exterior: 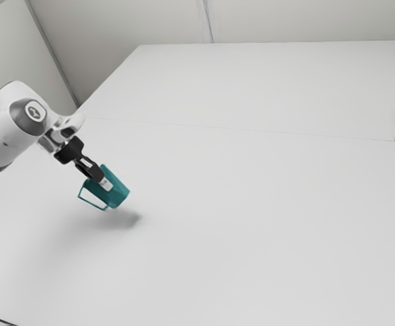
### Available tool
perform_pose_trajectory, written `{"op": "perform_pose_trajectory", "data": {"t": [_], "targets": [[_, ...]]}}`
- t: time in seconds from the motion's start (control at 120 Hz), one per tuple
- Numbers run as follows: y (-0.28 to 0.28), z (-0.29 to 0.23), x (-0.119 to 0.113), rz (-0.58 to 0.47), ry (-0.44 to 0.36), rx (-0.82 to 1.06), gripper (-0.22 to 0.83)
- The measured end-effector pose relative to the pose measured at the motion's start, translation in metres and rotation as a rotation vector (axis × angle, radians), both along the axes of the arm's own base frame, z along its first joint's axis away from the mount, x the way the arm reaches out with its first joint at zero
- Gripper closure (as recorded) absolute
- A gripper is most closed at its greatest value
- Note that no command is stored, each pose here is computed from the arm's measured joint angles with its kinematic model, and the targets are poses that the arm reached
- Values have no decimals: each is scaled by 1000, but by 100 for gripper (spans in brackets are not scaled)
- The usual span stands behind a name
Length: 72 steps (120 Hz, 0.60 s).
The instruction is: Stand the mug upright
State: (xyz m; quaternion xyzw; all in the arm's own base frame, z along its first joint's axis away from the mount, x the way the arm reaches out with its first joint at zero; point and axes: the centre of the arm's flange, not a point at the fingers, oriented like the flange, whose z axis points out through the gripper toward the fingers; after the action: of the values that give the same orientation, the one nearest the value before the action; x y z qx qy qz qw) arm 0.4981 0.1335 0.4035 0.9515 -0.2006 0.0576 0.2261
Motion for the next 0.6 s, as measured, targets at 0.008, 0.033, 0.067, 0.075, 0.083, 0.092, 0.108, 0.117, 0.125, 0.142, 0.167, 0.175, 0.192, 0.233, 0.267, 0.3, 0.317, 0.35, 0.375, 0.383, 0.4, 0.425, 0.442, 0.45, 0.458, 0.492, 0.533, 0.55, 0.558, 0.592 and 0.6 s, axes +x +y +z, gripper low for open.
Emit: {"op": "perform_pose_trajectory", "data": {"t": [0.008, 0.033, 0.067, 0.075, 0.083, 0.092, 0.108, 0.117, 0.125, 0.142, 0.167, 0.175, 0.192, 0.233, 0.267, 0.3, 0.317, 0.35, 0.375, 0.383, 0.4, 0.425, 0.442, 0.45, 0.458, 0.492, 0.533, 0.55, 0.558, 0.592, 0.6], "targets": [[-1, 1, 0, -1, 0, 6, 78], [-3, 2, 1, -4, 1, 24, 78], [-9, 3, 3, -12, 4, 47, 78], [-10, 3, 4, -14, 4, 52, 78], [-12, 3, 4, -16, 5, 57, 78], [-14, 4, 5, -18, 5, 62, 78], [-18, 4, 6, -24, 4, 71, 78], [-20, 5, 7, -27, 4, 76, 78], [-23, 5, 8, -30, 4, 81, 78], [-27, 6, 9, -38, 3, 92, 78], [-35, 7, 11, -50, 2, 109, 78], [-38, 8, 11, -55, 1, 115, 78], [-44, 9, 13, -63, 0, 124, 78], [-59, 12, 15, -87, -4, 152, 78], [-70, 16, 16, -104, -10, 177, 78], [-79, 21, 16, -115, -18, 200, 78], [-82, 23, 16, -118, -21, 213, 78], [-85, 28, 15, -120, -27, 238, 78], [-86, 31, 15, -116, -30, 256, 78], [-86, 32, 14, -114, -31, 262, 78], [-85, 34, 14, -110, -33, 272, 78], [-85, 35, 13, -103, -35, 286, 78], [-85, 35, 12, -98, -35, 295, 78], [-85, 35, 12, -96, -35, 299, 78], [-85, 35, 11, -94, -36, 303, 78], [-87, 37, 11, -90, -39, 325, 78], [-90, 40, 10, -87, -45, 350, 78], [-91, 40, 9, -85, -47, 360, 78], [-92, 41, 9, -84, -47, 364, 78], [-94, 39, 8, -79, -49, 379, 78], [-95, 39, 8, -77, -49, 382, 78]]}}
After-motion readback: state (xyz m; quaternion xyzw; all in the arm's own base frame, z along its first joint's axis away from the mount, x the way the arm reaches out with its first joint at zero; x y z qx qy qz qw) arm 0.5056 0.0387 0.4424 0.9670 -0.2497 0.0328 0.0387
